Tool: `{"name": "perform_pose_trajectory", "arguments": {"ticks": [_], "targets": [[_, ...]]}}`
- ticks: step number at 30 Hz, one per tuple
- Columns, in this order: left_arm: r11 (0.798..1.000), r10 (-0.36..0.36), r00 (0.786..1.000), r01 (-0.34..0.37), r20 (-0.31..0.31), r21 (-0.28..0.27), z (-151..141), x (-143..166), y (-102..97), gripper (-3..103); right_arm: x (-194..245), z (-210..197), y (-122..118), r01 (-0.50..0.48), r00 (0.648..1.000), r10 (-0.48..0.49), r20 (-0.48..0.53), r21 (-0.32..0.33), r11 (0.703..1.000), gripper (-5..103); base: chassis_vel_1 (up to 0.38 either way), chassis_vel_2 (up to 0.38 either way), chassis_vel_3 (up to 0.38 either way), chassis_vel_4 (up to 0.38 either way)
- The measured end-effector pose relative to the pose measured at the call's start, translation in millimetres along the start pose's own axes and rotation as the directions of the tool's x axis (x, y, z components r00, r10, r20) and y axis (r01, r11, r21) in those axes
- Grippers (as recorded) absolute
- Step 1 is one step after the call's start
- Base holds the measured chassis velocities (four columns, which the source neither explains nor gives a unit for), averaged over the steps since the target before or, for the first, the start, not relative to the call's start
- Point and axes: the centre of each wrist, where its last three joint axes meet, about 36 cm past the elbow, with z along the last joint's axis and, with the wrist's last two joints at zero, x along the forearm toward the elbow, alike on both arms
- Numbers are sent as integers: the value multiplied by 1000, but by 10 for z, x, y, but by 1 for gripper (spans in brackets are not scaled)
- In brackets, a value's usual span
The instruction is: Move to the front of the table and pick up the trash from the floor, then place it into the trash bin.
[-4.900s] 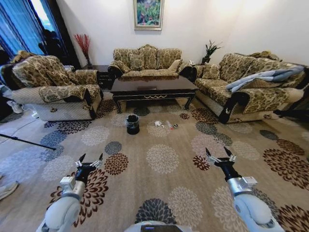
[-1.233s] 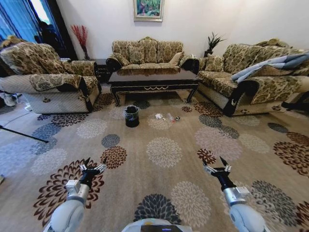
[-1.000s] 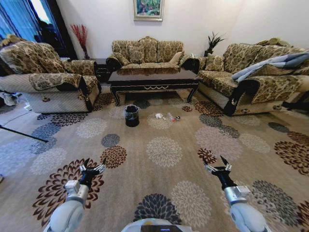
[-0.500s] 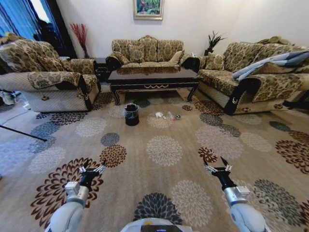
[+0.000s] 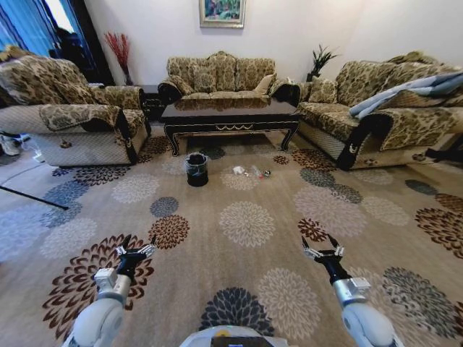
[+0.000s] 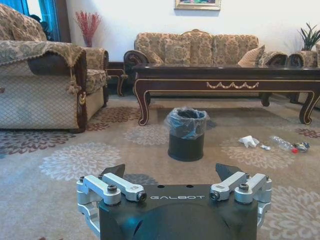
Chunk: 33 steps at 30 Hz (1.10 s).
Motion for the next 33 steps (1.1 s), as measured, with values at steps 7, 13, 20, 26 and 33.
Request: {"name": "perform_pose_trajectory", "arguments": {"ticks": [7, 13, 20, 26, 33], "targets": [[1000, -1, 1000, 1, 4, 3, -12, -23, -20, 100, 14, 14, -5, 3, 1000, -3, -7, 9, 1000, 100, 0, 0, 0, 0], [1000, -6, 1000, 6, 0, 1, 7, -28, -16, 100, 1, 36, 2, -1, 1000, 1, -5, 4, 1000, 100, 0, 0, 0, 0], [1000, -6, 1000, 6, 4, -4, -12, -16, -26, 100, 13, 65, 52, -10, 1000, 10, -4, -14, 1000, 100, 0, 0, 0, 0], [1000, -4, 1000, 4, -3, -3, 31, -4, -61, 100, 18, 82, 30, -11, 1000, 11, -1, -11, 1000, 100, 0, 0, 0, 0], [1000, -3, 1000, 3, -7, -2, 55, 5, -67, 100, 24, 83, 13, -10, 1000, 10, 0, -7, 1000, 100, 0, 0, 0, 0]]}}
